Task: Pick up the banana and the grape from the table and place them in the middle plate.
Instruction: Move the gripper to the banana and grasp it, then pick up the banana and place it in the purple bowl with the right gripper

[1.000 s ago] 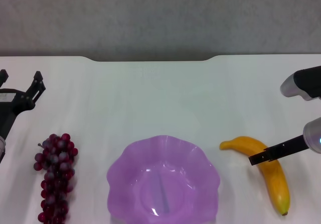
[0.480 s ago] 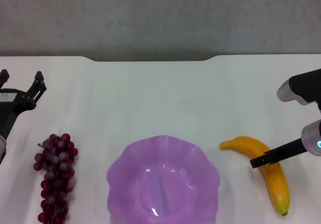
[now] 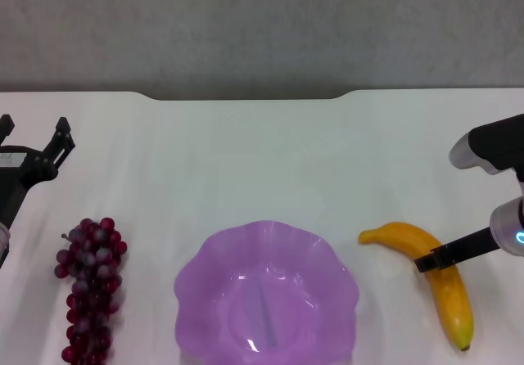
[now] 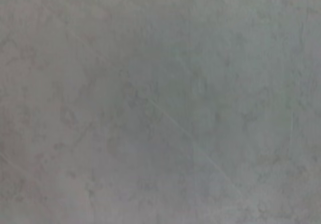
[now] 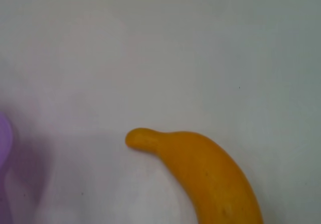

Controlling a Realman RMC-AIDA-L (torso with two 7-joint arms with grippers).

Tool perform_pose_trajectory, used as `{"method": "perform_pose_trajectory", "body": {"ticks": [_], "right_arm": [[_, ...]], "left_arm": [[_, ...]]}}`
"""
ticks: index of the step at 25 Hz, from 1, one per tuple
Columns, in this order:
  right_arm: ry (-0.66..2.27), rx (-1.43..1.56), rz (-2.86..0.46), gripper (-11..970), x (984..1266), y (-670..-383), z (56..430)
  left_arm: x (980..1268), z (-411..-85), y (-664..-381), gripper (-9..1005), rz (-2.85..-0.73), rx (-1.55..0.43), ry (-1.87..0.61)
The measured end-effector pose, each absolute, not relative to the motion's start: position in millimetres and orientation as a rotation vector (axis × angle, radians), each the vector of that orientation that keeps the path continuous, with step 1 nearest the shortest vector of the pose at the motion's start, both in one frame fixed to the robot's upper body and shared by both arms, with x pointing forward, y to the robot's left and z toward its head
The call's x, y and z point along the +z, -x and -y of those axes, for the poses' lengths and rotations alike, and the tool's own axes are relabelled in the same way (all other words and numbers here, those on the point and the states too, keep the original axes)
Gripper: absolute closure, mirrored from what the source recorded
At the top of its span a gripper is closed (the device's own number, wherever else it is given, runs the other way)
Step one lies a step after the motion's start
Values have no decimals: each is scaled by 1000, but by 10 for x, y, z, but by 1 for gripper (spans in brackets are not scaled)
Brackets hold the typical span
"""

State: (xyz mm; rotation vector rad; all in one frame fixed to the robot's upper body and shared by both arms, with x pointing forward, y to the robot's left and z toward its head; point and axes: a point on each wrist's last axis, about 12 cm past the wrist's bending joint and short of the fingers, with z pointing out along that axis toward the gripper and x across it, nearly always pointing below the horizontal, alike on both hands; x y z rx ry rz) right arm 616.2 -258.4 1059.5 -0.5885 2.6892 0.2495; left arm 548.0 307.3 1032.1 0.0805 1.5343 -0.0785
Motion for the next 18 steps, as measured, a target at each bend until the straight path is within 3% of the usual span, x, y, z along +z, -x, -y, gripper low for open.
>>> {"method": "perform_pose_trajectory", "body": {"ticks": [2, 8, 18], "right_arm": [[589, 247, -2688, 357, 10594, -6164, 2582], [589, 241, -2684, 437, 10593, -6169, 2585], [650, 259, -2585, 432, 10707, -6125, 2517]], "left_arm": [[10321, -3074, -5480, 117, -1535, -78, -80], [10317, -3075, -5482, 118, -1539, -77, -79], [10302, -3091, -5470, 118, -1546, -70, -80]]}}
